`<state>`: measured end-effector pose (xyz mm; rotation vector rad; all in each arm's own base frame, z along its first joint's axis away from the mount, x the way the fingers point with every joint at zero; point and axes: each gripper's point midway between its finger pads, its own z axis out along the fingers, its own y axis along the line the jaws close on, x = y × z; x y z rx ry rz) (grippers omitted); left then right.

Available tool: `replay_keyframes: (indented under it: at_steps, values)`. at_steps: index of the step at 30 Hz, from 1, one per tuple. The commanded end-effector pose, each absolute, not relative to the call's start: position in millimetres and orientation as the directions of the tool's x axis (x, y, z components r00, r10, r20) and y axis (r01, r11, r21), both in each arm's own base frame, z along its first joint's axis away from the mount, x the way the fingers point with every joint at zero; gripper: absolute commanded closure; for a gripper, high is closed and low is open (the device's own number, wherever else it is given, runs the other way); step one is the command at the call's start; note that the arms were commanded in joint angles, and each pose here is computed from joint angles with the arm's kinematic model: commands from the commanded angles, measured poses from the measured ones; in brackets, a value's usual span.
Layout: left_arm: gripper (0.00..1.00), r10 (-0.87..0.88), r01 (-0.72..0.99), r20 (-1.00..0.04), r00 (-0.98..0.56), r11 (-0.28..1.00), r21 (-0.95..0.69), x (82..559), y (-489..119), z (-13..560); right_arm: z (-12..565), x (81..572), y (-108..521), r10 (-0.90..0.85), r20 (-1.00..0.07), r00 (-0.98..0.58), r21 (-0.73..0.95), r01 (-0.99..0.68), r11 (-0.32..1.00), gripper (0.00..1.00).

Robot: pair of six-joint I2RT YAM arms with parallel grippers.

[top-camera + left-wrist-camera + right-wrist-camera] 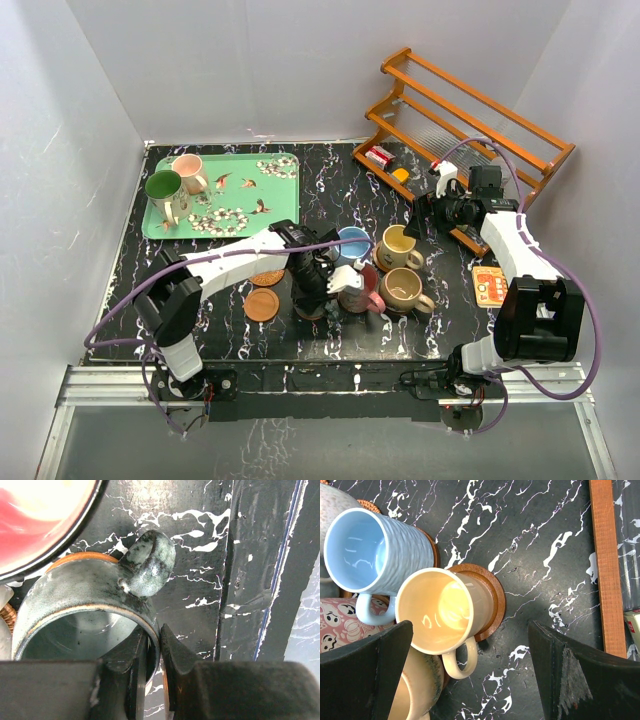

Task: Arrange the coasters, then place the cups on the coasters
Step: Place the cup on the coaster.

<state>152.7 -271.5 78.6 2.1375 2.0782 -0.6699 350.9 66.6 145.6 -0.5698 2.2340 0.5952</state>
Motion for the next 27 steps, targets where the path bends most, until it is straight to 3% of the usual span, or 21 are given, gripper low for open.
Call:
replay_keyframes:
  at_steps: [1,11,20,27]
  values:
    - [0.97,0.93,0.972,-0.368,0.001,-0.088,-0.22,161.6,-271.4,87.9,167.7,364.9,66.2,-0.225,-0.8,-0.557,0.191,-0.591,0.784,0.02]
    - [0.86,0.94,0.964,-0.342,0.007,-0.097,-0.247,158.4,-267.3,88.9,166.4,365.0,66.1,-0.224,-0.797,-0.561,0.194,-0.59,0.784,0.02]
    - [0.64,0.938,0.972,-0.345,0.012,-0.092,-0.216,164.9,-269.1,95.9,165.7,365.2,66.0,-0.224,-0.796,-0.562,0.195,-0.589,0.784,0.02]
    - [0.55,0.926,0.979,-0.376,0.018,-0.092,-0.18,166.4,-270.0,118.3,166.7,364.7,66.1,-0.224,-0.797,-0.561,0.194,-0.589,0.784,0.02]
